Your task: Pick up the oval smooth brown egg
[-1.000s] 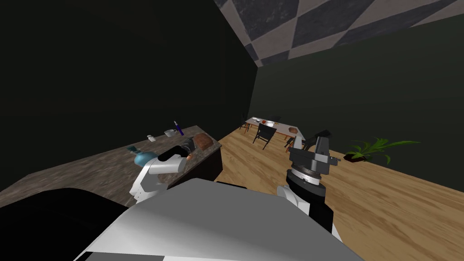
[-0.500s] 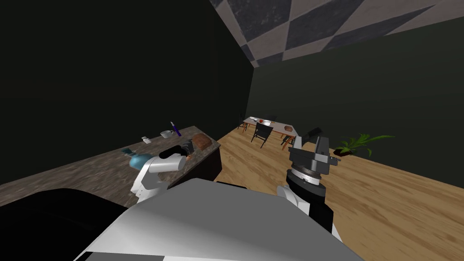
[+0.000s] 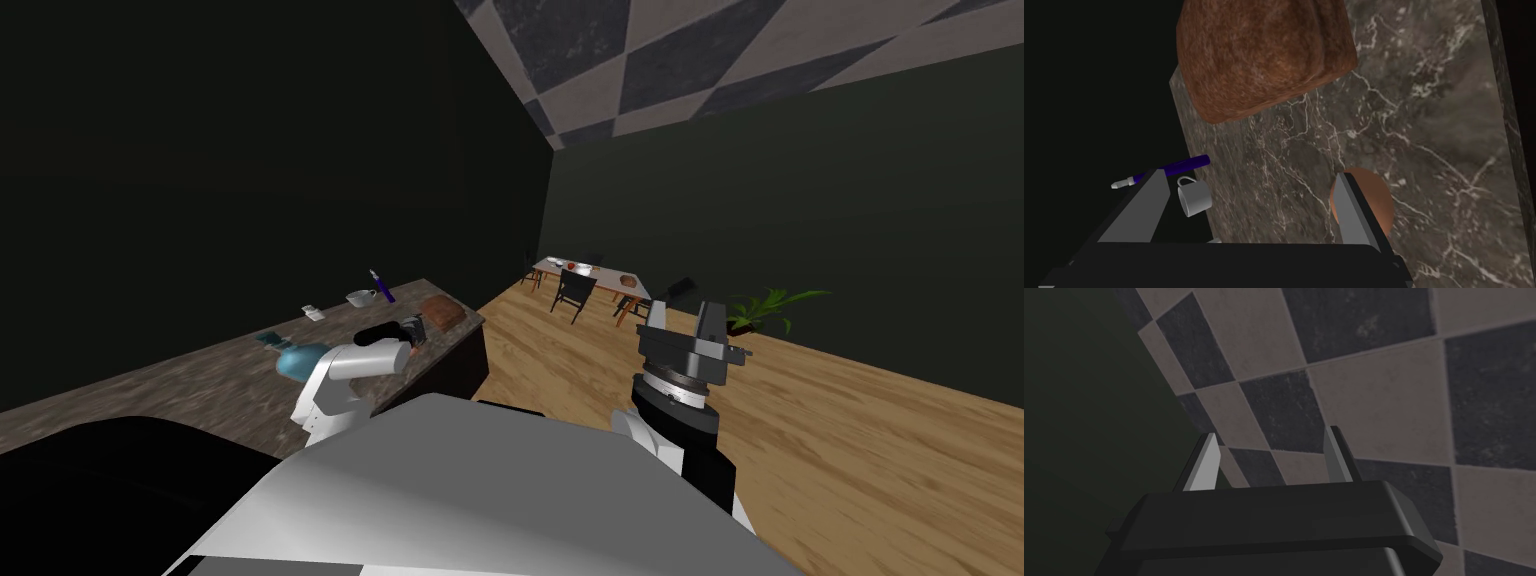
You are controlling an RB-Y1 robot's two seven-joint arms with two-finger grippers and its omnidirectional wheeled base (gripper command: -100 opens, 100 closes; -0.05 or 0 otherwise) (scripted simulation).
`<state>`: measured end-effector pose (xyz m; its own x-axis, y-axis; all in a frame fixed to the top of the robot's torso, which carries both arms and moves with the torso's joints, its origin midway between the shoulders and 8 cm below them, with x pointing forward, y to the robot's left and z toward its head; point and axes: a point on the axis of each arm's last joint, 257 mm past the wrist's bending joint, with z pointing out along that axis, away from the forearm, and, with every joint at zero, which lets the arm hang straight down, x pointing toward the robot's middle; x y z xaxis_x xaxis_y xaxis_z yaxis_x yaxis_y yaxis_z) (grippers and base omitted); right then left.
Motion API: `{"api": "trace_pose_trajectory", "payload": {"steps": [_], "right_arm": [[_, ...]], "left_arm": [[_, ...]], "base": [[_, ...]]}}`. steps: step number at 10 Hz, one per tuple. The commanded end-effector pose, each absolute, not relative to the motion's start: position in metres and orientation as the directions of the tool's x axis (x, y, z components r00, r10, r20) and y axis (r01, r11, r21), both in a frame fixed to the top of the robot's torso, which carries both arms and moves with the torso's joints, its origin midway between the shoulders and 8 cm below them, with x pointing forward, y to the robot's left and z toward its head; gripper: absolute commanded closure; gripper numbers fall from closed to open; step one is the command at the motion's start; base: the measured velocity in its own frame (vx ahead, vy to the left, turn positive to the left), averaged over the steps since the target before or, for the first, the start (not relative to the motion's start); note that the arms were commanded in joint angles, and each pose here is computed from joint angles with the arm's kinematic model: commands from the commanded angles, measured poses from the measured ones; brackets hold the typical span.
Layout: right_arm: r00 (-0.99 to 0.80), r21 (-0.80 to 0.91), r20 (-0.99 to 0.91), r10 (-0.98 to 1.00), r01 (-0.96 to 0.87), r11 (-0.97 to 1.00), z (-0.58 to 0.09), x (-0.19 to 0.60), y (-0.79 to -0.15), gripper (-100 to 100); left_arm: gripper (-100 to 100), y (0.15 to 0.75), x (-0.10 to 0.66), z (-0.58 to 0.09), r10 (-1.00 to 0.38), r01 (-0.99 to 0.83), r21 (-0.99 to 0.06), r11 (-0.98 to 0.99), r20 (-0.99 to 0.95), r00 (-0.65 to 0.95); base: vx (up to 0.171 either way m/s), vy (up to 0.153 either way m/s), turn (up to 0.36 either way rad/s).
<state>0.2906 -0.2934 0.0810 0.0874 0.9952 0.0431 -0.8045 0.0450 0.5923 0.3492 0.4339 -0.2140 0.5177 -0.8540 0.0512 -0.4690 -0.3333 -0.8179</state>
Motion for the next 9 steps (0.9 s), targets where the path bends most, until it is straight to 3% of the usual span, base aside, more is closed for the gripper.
{"api": "trace_pose_trajectory", "payload": {"steps": [1,9], "right_arm": [[0.087,0.592,0.043,0.995,-0.804,0.045,0.081,0.291,-0.293,0],[0.087,0.592,0.043,0.995,-0.804,0.045,0.081,0.291,-0.293,0]], "left_arm": [[-100,0.436,0.342,-0.226,-0.837,-0.491,-0.787,-0.372,0.056,0.544],[-100,0.437,0.299,-0.279,-0.753,-0.568,-0.618,-0.543,0.06,0.655]], "base": [[-0.022,0.024,-0.063],[-0.018,0.046,-0.075]]}}
